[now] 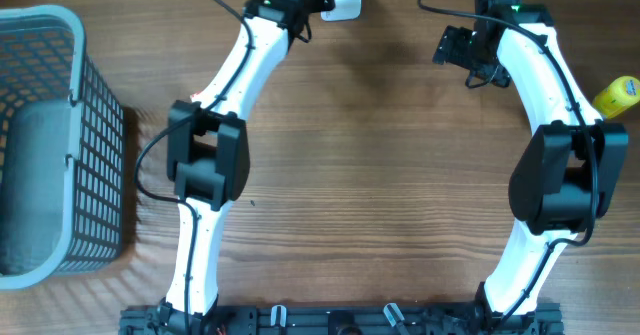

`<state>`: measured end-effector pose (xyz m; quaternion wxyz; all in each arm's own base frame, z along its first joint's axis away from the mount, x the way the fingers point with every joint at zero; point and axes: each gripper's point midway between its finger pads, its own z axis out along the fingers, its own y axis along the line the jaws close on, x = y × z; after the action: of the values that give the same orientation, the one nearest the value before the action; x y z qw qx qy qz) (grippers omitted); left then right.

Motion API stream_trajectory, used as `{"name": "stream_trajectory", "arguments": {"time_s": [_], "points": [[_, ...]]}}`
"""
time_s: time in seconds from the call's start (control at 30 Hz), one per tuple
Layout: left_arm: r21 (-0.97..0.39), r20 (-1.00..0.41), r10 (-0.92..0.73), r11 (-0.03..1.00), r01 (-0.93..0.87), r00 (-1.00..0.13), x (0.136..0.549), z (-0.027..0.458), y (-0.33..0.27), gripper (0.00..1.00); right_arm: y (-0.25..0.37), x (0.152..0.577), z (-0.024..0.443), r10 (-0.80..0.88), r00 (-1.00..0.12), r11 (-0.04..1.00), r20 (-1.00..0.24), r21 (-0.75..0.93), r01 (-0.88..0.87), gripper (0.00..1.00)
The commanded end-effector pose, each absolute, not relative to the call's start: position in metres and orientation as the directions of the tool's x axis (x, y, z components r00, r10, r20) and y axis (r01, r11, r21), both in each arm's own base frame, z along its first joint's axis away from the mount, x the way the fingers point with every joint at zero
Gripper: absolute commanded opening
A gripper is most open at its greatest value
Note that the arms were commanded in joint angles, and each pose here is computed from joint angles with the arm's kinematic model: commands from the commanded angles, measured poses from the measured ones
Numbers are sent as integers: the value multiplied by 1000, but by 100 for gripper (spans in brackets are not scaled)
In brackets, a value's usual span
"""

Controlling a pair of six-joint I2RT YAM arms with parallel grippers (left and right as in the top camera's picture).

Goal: Scan the item barcode
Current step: 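Hold the wrench pack's label in front of the scanner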

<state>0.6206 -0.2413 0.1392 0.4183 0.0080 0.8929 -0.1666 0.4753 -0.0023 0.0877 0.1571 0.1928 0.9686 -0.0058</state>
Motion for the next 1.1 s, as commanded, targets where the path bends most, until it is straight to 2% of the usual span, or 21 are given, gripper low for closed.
{"name": "stream_trajectory", "arguments": {"time_s": [0.0,0.17,0.33,0.5,0.67,0.8,1.07], "points": [[-100,-755,32,982,163,-655,620,104,-238,4,2,472,78,383,-882,922,-275,54,384,100],[-44,-734,53,991,126,-677,623,81,-219,4,2,473,78,383,-881,922,-277,54,384,100],[-36,-754,37,995,98,-656,634,84,-204,4,2,473,78,384,-881,922,-278,55,384,100],[-17,-773,75,990,138,-630,636,82,-218,4,2,475,79,390,-876,919,-284,60,390,100],[5,-762,123,983,183,-636,631,53,-241,3,2,476,79,390,-874,919,-288,62,390,100],[113,-760,230,968,225,-607,629,53,-246,4,2,476,79,406,-867,912,-288,68,405,100],[119,-755,213,975,190,-620,629,52,-238,4,5,472,78,405,-873,913,-273,62,404,100]]}}
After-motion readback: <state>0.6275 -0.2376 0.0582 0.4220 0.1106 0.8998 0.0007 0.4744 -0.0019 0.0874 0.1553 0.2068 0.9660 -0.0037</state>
